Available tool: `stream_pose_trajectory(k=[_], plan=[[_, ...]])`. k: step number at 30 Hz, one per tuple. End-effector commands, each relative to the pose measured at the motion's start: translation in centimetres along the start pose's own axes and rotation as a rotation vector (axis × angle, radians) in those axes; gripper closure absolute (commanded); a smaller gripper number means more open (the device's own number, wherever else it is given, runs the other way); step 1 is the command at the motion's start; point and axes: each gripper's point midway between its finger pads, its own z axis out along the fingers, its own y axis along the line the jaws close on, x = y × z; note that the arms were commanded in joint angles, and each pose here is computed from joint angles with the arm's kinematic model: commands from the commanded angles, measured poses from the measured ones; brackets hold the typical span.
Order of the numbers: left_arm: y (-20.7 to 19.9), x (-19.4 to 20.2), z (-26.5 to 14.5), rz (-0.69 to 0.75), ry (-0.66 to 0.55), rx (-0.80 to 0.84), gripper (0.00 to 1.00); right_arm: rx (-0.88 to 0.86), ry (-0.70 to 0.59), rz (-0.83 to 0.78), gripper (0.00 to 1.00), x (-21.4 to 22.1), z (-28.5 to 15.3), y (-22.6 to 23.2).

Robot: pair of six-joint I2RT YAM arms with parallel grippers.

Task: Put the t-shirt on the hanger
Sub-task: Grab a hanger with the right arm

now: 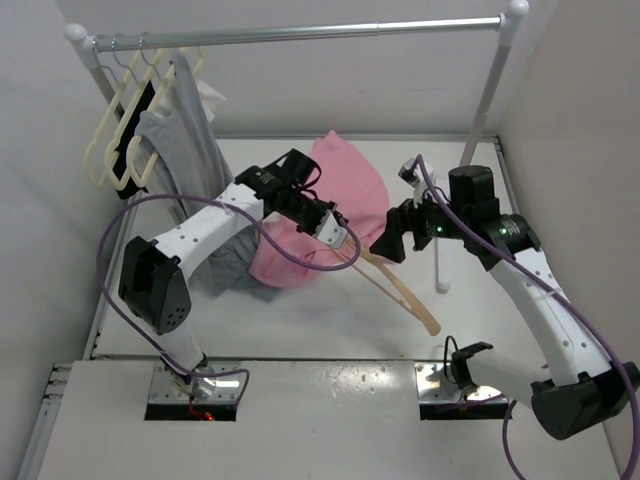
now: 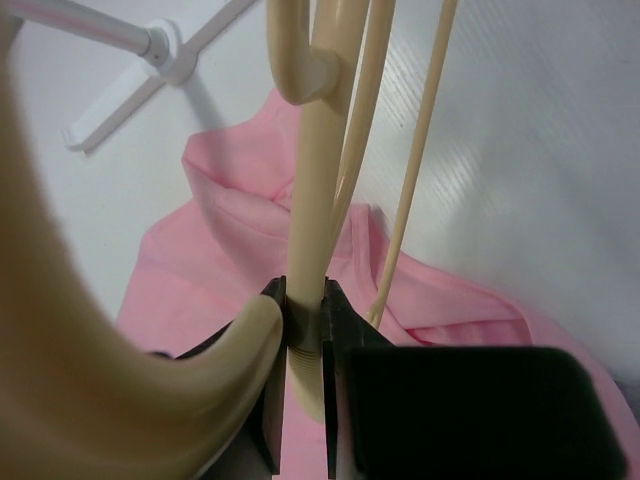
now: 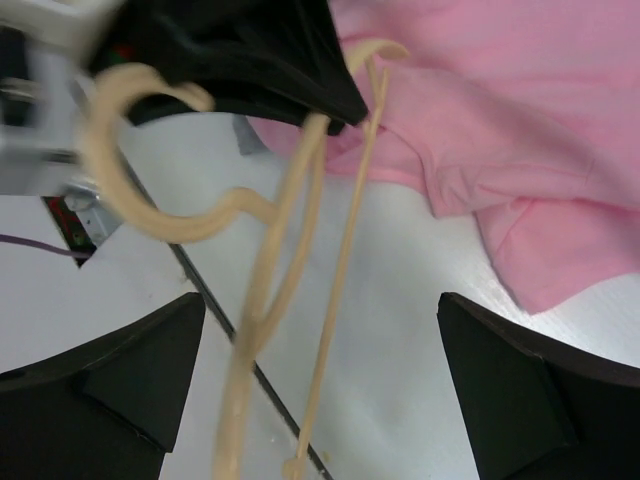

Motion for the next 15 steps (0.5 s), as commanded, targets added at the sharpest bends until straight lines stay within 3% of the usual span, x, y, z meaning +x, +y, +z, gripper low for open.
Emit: stream_pose_trajectory(k=[1,6,11,15], plan=[[1.4,0.8,-0.3,-0.03,0.009,-0.02,1.0,-0.06,-0.106,-0.113,0.0,-3.9,-1.8,2.2],[2.6,1.5,-0.1,-0.059,0.038,-0.029,1.0,-0.073,-0.002,-0.044,0.13,-1.5,0.7,1.0],[2.8,0.6,-0.4,-0.049,-0.013,-0.032,1.0,0.089,0.063,-0.032,0.12,1.2,2.8,-3.0],[2.9,0.6,-0.4,-0.04,-0.013,-0.032,1.0,0.09,0.047,-0.062,0.16,1.2,4.4,-3.9]])
